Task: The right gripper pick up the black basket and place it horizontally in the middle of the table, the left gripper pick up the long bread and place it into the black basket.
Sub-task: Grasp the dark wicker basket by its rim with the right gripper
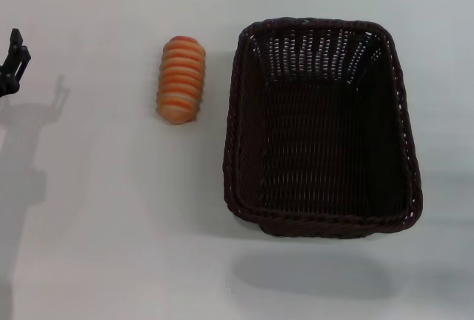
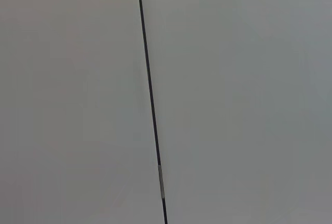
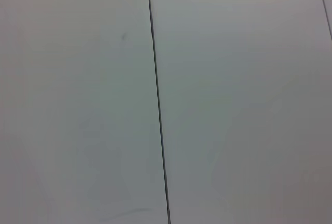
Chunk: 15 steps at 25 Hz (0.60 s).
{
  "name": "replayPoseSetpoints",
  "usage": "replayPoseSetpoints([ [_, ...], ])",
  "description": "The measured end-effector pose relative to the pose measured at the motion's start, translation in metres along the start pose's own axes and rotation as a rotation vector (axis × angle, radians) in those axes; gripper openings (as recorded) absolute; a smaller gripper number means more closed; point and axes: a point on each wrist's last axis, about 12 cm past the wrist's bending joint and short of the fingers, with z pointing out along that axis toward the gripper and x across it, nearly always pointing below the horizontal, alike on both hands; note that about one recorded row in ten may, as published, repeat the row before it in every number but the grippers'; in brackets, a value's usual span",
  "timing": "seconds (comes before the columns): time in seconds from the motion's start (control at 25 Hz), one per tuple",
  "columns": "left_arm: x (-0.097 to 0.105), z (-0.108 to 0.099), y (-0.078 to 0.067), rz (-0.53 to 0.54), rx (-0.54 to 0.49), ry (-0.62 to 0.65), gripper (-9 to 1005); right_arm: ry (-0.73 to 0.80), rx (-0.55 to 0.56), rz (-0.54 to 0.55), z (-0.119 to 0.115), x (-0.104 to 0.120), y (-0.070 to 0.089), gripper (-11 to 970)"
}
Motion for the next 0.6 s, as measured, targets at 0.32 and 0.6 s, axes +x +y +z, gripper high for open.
replayPoseSetpoints([
  [0.32,0.001,-0.001,-0.001,-0.003,-0.001,0.007,861,0.004,-0.046,0.023,0.008,0.0,0.012,839],
  [0.6,0.001,0.0,-0.001,-0.004,0.002,0.009,861,0.174,-0.241,0.148,0.052,-0.014,0.036,838],
])
